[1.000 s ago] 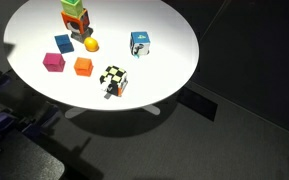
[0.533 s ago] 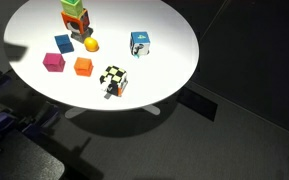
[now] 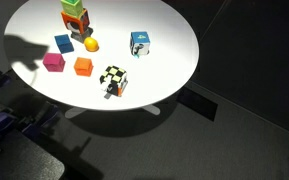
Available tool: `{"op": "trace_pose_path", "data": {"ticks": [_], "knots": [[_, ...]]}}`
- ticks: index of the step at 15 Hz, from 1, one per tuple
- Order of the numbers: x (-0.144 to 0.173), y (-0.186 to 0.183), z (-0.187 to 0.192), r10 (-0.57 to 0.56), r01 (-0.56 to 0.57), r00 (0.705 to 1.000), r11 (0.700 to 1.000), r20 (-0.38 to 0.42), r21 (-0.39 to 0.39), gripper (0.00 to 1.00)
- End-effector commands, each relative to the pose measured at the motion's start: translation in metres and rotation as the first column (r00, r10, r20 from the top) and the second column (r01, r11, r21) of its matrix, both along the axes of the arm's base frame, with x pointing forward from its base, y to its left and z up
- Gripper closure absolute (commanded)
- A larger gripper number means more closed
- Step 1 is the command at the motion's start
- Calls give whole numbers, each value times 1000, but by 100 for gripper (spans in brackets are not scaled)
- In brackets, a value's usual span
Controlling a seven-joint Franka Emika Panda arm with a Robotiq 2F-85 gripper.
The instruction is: Pick up the pink block and put it on the blue block
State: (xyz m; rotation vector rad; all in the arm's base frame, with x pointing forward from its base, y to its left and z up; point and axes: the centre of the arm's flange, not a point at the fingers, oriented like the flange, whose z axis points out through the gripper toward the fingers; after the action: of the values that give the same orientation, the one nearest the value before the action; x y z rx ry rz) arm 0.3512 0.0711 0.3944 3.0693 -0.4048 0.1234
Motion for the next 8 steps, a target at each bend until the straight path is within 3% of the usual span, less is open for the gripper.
{"op": "trace_pose_path", "data": {"ticks": [1,8], "knots": [[43,-15,1,17,-16,1000,1000,-4,13,0],[97,-15,-16,-8,9,999,1000,-49,19,0]]}}
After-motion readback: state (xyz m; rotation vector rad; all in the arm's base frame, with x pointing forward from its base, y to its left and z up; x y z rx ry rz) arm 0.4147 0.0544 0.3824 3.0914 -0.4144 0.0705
